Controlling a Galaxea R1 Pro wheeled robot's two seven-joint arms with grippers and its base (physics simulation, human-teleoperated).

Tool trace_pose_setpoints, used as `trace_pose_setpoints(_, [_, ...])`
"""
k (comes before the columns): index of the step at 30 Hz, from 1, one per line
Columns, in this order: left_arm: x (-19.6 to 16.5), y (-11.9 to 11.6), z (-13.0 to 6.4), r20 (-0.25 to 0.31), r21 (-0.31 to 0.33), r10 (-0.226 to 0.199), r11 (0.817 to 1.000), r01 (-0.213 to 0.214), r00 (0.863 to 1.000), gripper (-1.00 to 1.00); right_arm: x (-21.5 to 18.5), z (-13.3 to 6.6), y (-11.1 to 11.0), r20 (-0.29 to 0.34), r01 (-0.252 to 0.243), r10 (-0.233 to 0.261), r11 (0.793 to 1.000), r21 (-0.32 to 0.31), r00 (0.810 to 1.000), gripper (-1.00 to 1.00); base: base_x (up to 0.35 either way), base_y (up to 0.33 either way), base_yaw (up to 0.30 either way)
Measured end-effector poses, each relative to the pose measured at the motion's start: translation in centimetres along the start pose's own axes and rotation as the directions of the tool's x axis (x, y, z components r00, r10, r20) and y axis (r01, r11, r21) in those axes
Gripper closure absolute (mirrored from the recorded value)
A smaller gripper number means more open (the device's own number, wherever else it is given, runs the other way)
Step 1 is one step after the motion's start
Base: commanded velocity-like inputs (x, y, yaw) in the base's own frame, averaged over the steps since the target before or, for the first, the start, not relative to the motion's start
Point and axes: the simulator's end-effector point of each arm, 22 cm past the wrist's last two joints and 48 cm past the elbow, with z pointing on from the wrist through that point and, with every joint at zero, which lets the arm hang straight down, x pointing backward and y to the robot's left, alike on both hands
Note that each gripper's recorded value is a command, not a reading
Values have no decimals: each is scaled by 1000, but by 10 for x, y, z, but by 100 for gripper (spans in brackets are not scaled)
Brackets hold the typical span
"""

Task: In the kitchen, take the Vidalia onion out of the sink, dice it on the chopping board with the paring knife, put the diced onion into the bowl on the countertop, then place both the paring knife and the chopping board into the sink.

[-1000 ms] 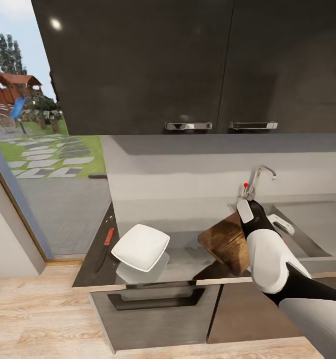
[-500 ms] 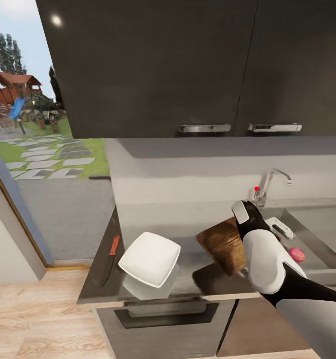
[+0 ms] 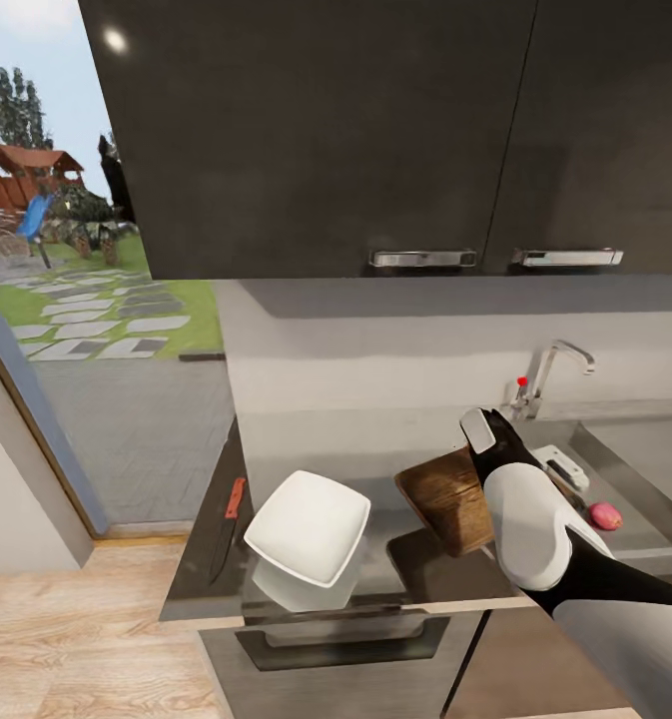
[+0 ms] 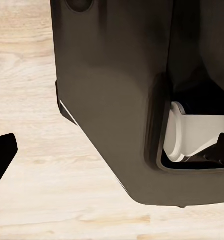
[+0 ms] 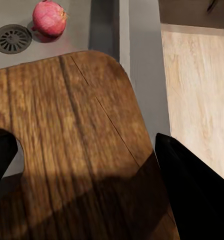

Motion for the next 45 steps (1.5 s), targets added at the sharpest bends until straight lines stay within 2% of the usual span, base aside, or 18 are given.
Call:
trace_pose_setpoints(5, [0,0,0,1,-1,1,1000,-1,1000,-100,1,1,-6,4,-19,19,999,28,1000,100,0,0,0])
trace_pose_setpoints(14, [0,0,0,1,-1,0,1000,0,1000,-100,32,6,-10,-2,-6,6,999,49,1000,100,34,29,0])
trace_pose_setpoints(22, [0,0,0,1,-1,0,1000,0,1000,-100,31,12,-13,3,-22,22,998,58,1000,100,142,127,0])
trace_pose_setpoints(26, [0,1,0,0,-1,1,1000,-1,1000,-100,34,14,-15,-18,-32,33,997,65,999,100,18,17,0])
trace_pose_setpoints(30, [0,0,0,0,-1,1,1000,-1,1000,-100,42,21,-20,-52,-42,47,996,81,998,100,3,3,0])
trace_pose_setpoints(37, [-1,-2,0,2,2,0,1000,0,1000,-100,58,34,-31,-71,-28,35,994,103,997,100,0,0,0])
trace_pose_setpoints(45, [-3,-6,0,9,5,8,1000,-8,1000,-100,52,45,-40,-69,-66,75,989,134,995,100,0,0,0])
